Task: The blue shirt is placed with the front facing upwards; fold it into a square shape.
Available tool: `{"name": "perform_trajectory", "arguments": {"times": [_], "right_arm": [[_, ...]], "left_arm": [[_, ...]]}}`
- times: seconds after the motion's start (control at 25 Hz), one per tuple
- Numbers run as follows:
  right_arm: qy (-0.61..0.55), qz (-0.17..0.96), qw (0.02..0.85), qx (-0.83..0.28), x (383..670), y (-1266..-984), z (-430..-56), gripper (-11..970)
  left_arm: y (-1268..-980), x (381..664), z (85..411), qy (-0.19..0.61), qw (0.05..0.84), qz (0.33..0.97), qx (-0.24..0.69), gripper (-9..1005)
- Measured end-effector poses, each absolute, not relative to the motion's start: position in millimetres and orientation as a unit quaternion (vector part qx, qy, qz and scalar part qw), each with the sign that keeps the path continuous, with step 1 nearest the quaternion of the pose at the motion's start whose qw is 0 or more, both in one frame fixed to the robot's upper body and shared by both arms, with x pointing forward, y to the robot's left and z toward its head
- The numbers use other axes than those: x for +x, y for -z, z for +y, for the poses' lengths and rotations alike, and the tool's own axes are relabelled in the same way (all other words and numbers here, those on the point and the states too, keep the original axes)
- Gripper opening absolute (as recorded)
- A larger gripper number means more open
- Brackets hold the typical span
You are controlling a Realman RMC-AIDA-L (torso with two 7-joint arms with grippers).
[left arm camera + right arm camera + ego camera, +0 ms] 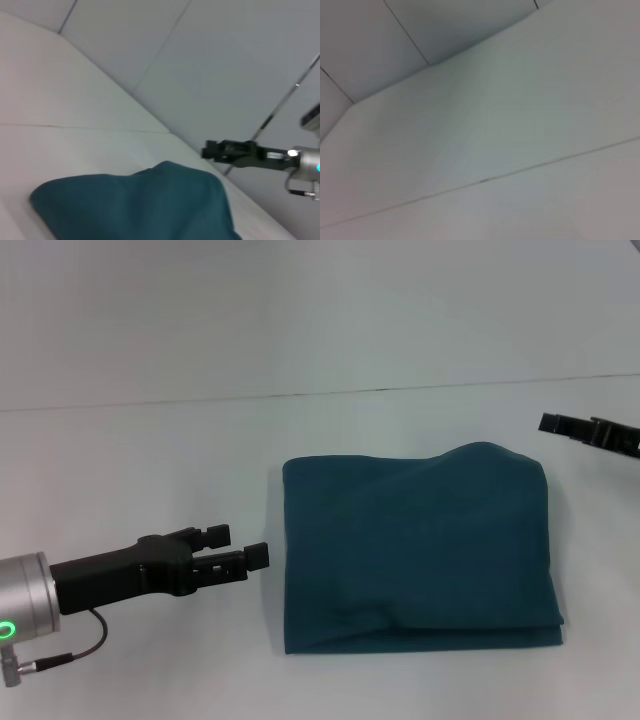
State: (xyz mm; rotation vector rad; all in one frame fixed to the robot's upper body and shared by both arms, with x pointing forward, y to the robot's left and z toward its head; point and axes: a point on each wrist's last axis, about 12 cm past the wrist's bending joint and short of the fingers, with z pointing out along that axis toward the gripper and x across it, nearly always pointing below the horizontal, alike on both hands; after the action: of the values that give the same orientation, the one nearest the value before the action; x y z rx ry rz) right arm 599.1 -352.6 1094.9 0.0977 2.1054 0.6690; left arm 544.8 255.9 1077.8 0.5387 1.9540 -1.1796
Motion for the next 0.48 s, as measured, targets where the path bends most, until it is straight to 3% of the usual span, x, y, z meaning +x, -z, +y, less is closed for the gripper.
{"name": "perform_trajectory", "arguments": {"times": [0.36, 0.48], "right_arm": [[-0.292, 0.837, 0.463, -0.022, 596.0, -1123.2, -360.7, 754], [-0.298, 0.833, 0.465, -0.028, 594.0, -1131.7, -367.2, 806]], "left_arm": [[-1071.8, 553.4, 252.3, 0.454, 0.376, 0.789, 0.173, 963], [-1070.4, 554.1, 251.9, 0.452, 0.376, 0.792, 0.166, 963]]}}
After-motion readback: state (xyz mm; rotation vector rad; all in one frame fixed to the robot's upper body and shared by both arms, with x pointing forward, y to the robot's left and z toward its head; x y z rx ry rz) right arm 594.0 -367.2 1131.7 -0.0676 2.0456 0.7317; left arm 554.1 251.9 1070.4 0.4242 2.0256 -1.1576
